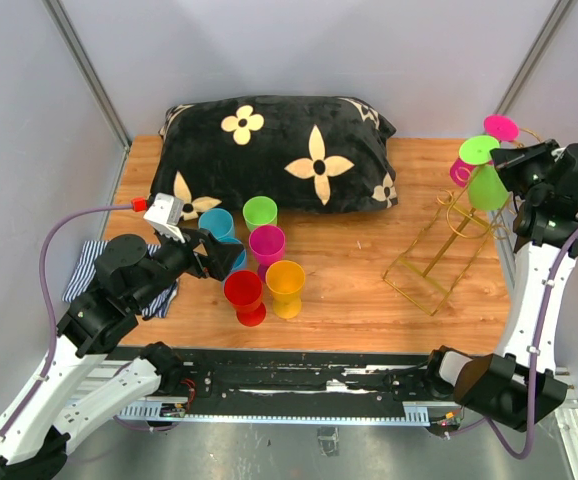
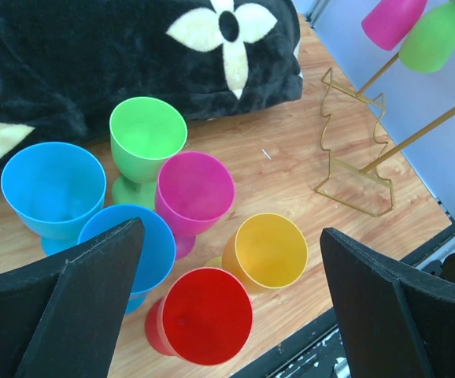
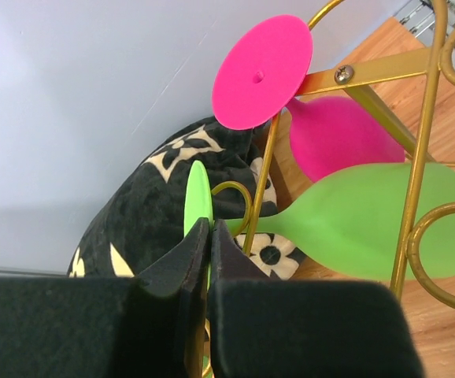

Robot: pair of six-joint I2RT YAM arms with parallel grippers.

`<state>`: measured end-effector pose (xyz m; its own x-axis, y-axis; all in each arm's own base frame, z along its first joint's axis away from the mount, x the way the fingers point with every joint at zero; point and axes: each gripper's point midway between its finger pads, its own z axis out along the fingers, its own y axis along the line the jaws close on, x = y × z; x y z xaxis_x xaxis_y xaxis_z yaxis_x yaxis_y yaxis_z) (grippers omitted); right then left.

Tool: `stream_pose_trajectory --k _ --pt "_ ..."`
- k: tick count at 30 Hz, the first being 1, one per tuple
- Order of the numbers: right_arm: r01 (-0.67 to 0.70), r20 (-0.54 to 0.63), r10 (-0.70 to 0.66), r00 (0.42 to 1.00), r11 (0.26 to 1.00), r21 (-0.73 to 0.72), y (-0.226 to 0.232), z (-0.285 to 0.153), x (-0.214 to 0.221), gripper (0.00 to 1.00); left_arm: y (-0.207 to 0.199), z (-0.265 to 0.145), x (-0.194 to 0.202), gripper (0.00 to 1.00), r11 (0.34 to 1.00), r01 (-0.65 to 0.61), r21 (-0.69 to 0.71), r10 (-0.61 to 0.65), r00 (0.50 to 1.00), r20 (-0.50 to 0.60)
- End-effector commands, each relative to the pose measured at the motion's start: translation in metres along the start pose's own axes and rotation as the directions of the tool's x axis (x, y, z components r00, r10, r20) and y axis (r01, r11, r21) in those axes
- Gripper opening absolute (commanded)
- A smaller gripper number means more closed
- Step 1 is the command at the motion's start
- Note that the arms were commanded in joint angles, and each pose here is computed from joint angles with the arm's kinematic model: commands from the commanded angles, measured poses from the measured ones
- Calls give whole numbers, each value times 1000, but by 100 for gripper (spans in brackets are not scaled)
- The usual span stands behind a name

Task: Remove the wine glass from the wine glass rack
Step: Pick up the wine glass from the wine rack.

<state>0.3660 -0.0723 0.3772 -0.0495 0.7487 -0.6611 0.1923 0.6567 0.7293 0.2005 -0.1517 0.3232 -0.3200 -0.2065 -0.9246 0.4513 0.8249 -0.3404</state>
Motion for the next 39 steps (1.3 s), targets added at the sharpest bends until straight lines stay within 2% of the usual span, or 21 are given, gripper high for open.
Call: stream_pose_trajectory --k 1,9,23,30,39 --pt "-65 63 65 996 998 -5 0 -2 -15 1 -2 -2 -4 100 1000 4 10 -4 1000 17" --pt "-180 32 184 982 979 -97 18 4 -15 1 -2 -2 -4 100 1000 8 13 -9 1000 17" --pt "-227 46 230 972 972 -68 12 9 -17 1 -4 1 -4 100 1000 9 20 -9 1000 15" --pt "-325 75 328 942 944 -54 9 10 -21 1 -5 1 -6 100 1000 18 25 -19 1000 21" --pt "-367 132 366 921 930 -18 7 9 -28 1 -7 2 -5 100 999 24 35 -25 999 21"
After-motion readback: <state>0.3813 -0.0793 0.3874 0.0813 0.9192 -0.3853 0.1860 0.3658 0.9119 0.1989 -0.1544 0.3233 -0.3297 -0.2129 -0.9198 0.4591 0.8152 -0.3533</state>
